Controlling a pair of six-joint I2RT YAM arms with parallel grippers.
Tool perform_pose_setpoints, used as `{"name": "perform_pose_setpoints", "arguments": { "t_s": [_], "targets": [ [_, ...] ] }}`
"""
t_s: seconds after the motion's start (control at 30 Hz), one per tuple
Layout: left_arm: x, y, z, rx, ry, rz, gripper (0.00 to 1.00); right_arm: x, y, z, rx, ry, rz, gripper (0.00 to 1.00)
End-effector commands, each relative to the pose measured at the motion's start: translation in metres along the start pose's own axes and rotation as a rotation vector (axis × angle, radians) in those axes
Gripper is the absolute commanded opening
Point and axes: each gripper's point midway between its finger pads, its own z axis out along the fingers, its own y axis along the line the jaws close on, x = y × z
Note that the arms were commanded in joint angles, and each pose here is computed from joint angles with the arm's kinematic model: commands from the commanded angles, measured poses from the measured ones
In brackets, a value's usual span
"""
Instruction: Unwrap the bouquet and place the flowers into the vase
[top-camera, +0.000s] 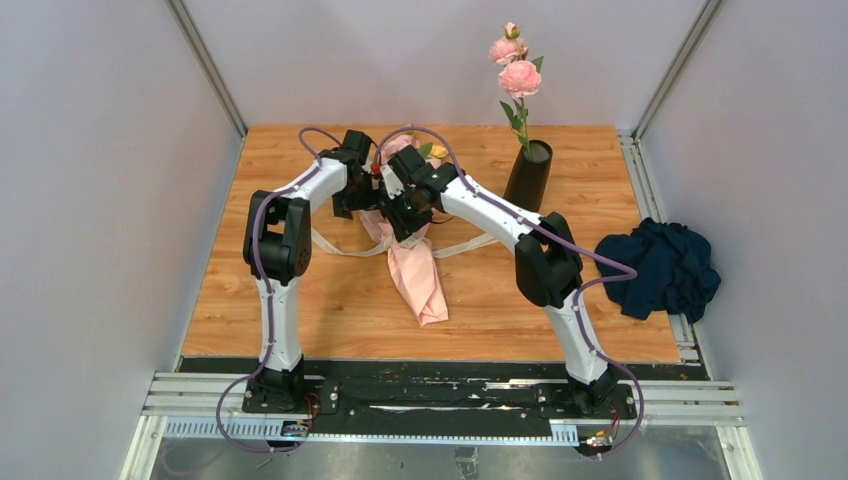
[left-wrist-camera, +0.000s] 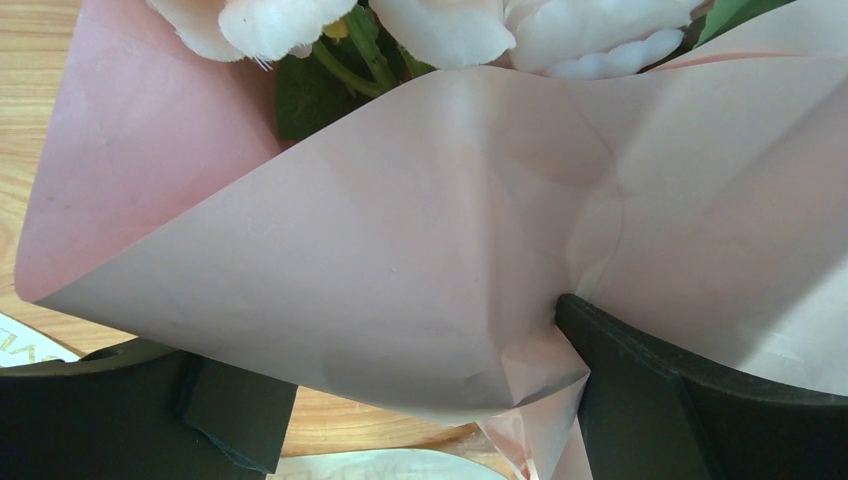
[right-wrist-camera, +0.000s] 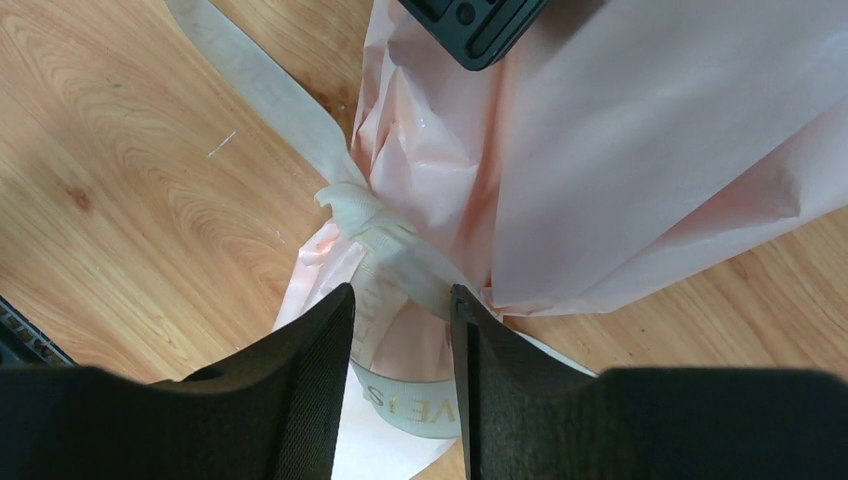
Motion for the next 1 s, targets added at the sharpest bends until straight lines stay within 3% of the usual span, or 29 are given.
{"name": "perform_pose_setpoints", "arguments": {
  "t_s": [0.0, 0.1, 0.2, 0.23, 0.43, 0.47, 0.5, 0.6, 0.9, 0.97],
  "targets": [
    [0.005, 0.011, 0.002, -0.037, 0.013, 0.007, 1.0, -0.004, 0.008, 0.0, -0.007, 0.001, -0.028, 0.41],
    [0.006, 0.01, 0.001, -0.031, 0.014, 0.007, 1.0, -0.001, 0.007, 0.002, -0.001, 0.009, -0.027, 0.27],
    [0.006, 0.009, 0.002, -0.024, 0.016, 0.006, 1.0, 0.001, 0.005, 0.005, 0.006, 0.013, -0.026, 0.04],
    [0.007, 0.009, 0.002, -0.023, 0.018, 0.006, 1.0, 0.002, 0.004, 0.007, 0.008, 0.016, -0.026, 0.0],
    [0.006, 0.008, 0.0, -0.015, 0.016, 0.006, 1.0, -0.005, 0.003, 0.004, 0.019, -0.006, -0.015, 0.02],
    [0.006, 0.008, 0.0, -0.013, 0.017, 0.004, 1.0, -0.007, 0.003, 0.002, 0.02, -0.014, -0.016, 0.14],
    [0.006, 0.007, 0.0, -0.011, 0.016, 0.004, 1.0, -0.008, 0.003, 0.002, 0.021, -0.016, -0.017, 0.19],
    [0.007, 0.006, 0.0, -0.004, 0.021, 0.001, 1.0, -0.005, 0.002, 0.006, 0.018, -0.004, -0.022, 0.28],
    [0.006, 0.009, -0.004, -0.005, 0.011, 0.002, 1.0, 0.013, 0.001, 0.025, -0.002, 0.049, -0.014, 0.32],
    [0.005, 0.009, -0.005, -0.005, 0.007, 0.001, 1.0, 0.015, 0.001, 0.027, -0.002, 0.054, -0.011, 0.27]
  ]
}}
